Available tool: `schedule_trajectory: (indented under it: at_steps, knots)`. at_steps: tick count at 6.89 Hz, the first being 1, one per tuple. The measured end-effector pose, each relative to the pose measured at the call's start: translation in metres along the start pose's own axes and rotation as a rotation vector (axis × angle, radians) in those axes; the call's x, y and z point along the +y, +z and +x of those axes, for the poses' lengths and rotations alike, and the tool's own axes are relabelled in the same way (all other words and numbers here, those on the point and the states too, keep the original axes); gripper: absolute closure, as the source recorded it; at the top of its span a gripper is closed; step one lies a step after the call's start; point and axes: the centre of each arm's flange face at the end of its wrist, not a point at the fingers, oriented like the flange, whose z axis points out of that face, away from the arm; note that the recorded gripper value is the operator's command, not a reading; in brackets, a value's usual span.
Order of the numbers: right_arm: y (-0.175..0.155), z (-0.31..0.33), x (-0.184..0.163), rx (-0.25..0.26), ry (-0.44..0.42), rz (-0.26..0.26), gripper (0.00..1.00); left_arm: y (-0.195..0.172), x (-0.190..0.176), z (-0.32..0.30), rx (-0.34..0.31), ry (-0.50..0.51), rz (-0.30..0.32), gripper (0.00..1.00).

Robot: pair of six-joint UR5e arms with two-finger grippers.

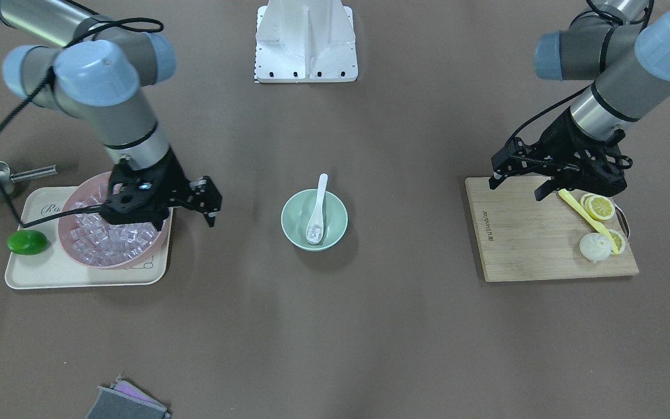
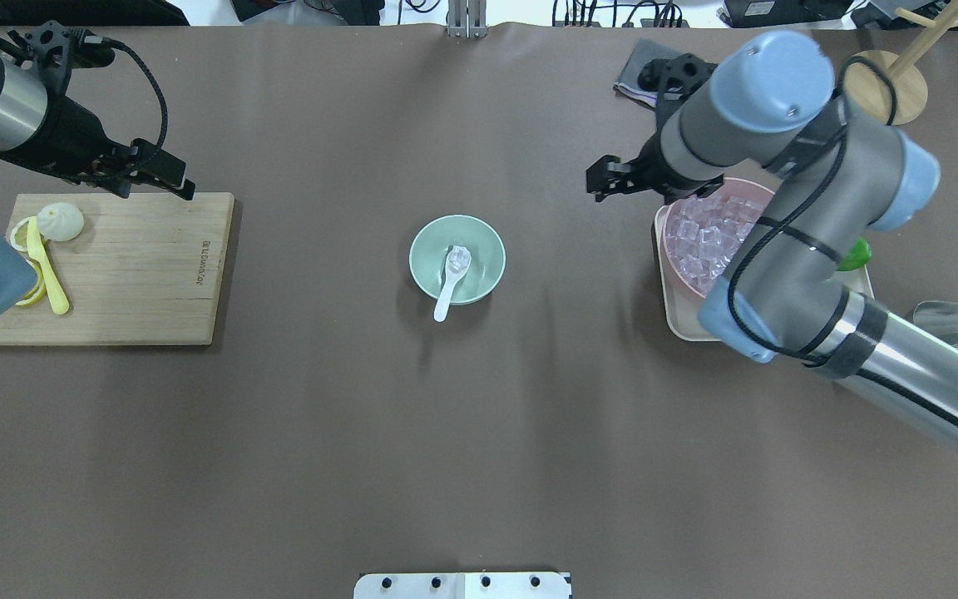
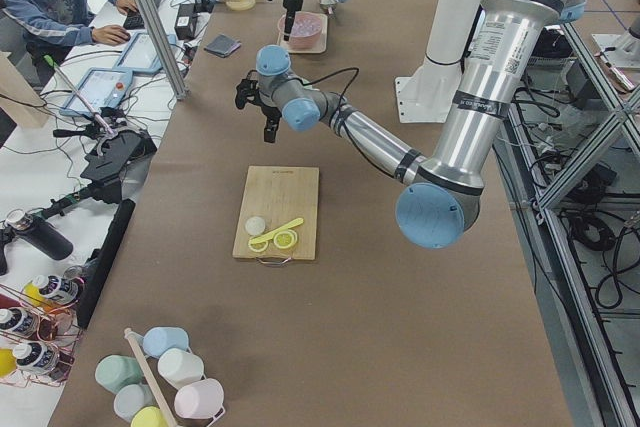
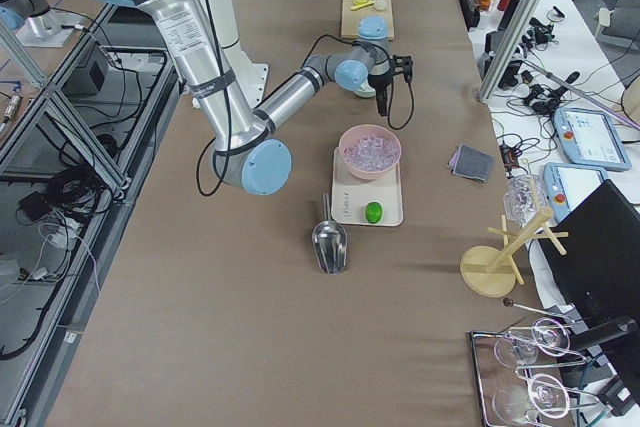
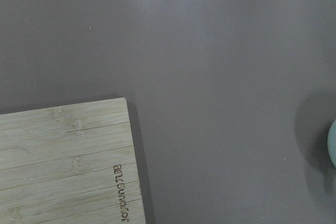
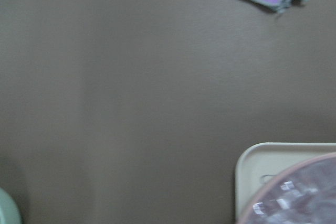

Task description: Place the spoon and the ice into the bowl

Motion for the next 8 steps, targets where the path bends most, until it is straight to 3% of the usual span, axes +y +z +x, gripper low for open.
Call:
schedule_trajectory:
  at_steps: [2, 4, 5, 8]
  knots:
    - [-0.032, 0.131, -0.017, 0.023, -0.036, -0.048, 0.00, -0.008, -0.004, -0.010, -0.009, 0.005, 0.015, 0.02]
    - [-0.059, 0.266, -0.012, 0.062, -0.104, -0.080, 0.00, -0.020, 0.004, -0.061, -0.051, 0.053, 0.018, 0.02]
    - [-0.068, 0.322, 0.002, 0.084, -0.128, -0.096, 0.00, -0.027, 0.018, -0.098, -0.083, 0.070, 0.011, 0.02]
    - [-0.103, 0.470, 0.061, 0.119, -0.129, -0.124, 0.00, -0.048, 0.107, -0.239, -0.205, 0.073, -0.063, 0.02]
